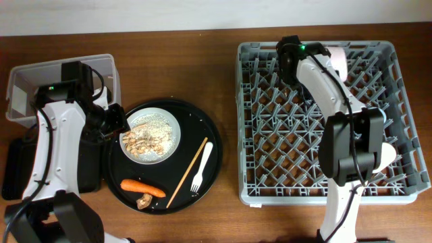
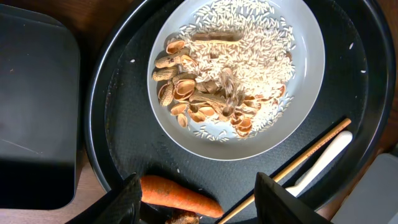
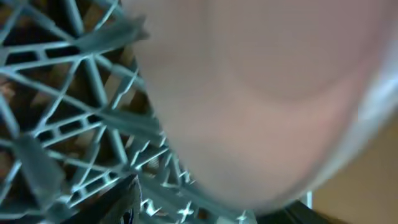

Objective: Sort waste into correct bins and load items into the dishwasher rack
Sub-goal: 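Carry the pink bowl to the rack's back and set it down, then reach the right gripper to the white fork on the tray and grasp it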

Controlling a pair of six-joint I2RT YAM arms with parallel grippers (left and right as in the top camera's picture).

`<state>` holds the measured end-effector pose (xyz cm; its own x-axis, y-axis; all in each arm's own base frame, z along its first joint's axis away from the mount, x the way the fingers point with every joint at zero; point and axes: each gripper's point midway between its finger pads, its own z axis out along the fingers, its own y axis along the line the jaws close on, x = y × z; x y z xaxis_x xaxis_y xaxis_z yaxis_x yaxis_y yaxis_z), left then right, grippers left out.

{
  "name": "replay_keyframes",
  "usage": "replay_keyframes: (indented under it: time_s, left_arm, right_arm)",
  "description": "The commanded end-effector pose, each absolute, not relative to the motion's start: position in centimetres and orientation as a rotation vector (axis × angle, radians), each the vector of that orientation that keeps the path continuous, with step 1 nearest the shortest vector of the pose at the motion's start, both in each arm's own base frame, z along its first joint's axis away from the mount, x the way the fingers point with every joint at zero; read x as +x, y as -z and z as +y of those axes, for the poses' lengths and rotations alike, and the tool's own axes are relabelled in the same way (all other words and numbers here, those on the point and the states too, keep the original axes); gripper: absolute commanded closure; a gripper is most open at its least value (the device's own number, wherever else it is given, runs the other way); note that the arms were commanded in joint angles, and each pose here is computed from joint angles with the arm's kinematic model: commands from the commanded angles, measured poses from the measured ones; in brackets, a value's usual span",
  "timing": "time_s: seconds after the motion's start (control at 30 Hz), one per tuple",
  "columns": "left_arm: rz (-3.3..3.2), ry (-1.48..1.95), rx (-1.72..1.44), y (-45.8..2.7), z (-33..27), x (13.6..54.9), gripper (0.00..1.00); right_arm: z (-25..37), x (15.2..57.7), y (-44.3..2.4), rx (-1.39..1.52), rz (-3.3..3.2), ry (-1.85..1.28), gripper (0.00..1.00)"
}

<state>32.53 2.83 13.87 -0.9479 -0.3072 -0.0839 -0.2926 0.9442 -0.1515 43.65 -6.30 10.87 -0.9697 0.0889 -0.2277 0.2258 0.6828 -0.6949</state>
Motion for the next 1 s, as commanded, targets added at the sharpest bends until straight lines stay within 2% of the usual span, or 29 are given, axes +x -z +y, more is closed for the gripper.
replay_keyframes:
  time_s: [0.0, 0.07, 0.17, 0.23, 0.27, 0.3, 0.33, 0.37, 0.4, 0.53, 0.77, 0.83, 0.97]
  left_arm:
    - [2.963, 0.202, -0.474, -14.8, 3.0, 32.5, 0.43]
    - [2.963, 0.202, -0.474, -14.8, 3.0, 32.5, 0.43]
    - [2.964, 0.202, -0.474, -14.8, 3.0, 32.5, 0.42]
    - [2.965, 0.202, -0.474, -14.8, 3.0, 32.4, 0.43]
    - [2.965, 0.202, -0.474, -14.8, 3.0, 32.4, 0.43]
    - [2.965, 0.202, -0.474, -14.8, 3.0, 32.5, 0.42]
    - [2.965, 0.202, -0.474, -14.8, 3.0, 32.5, 0.43]
    - [2.964, 0.202, -0.474, -14.8, 3.0, 32.5, 0.43]
    - [2.964, 0.202, -0.474, -14.8, 3.0, 32.5, 0.43]
    - [2.962, 0.201, -0.474, -14.8, 3.0, 32.5, 0.42]
    - [2.963, 0.201, -0.474, -14.8, 3.0, 32.5, 0.42]
    - [2.963, 0.201, -0.474, -14.8, 3.0, 32.5, 0.42]
    - [2.963, 0.201, -0.474, -14.8, 3.0, 32.5, 0.42]
  right_arm:
    - [-5.0, 43.3, -11.7, 0.371, 2.735, 0.969, 0.38]
    - [-4.3, 43.1, -14.6, 0.404, 2.702, 0.852, 0.37]
    - [-3.2, 42.0, -20.0, 0.447, 2.629, 0.644, 0.29]
    - [-3.4, 40.9, -24.0, 0.489, 2.547, 0.525, 0.19]
    - [-4.4, 40.6, -24.9, 0.531, 2.525, 0.499, 0.22]
    - [-5.2, 40.5, -24.8, 0.565, 2.528, 0.481, 0.36]
    - [-6.7, 40.5, -24.4, 0.625, 2.537, 0.436, 0.73]
    - [-8.2, 41.1, -24.0, 0.685, 2.522, 0.382, 0.89]
    - [-9.3, 42.0, -23.9, 0.678, 2.51, 0.344, 0.92]
    - [-11.7, 45.3, -22.8, 0.568, 2.485, 0.275, 0.92]
    - [-9.5, 48.1, -14.0, 0.52, 2.667, 0.091, 0.86]
    - [-7.7, 48.2, -13.6, 0.393, 2.706, -0.025, 0.87]
    - [-9.2, 46.8, -16.4, 0.421, 2.673, 0.096, 0.83]
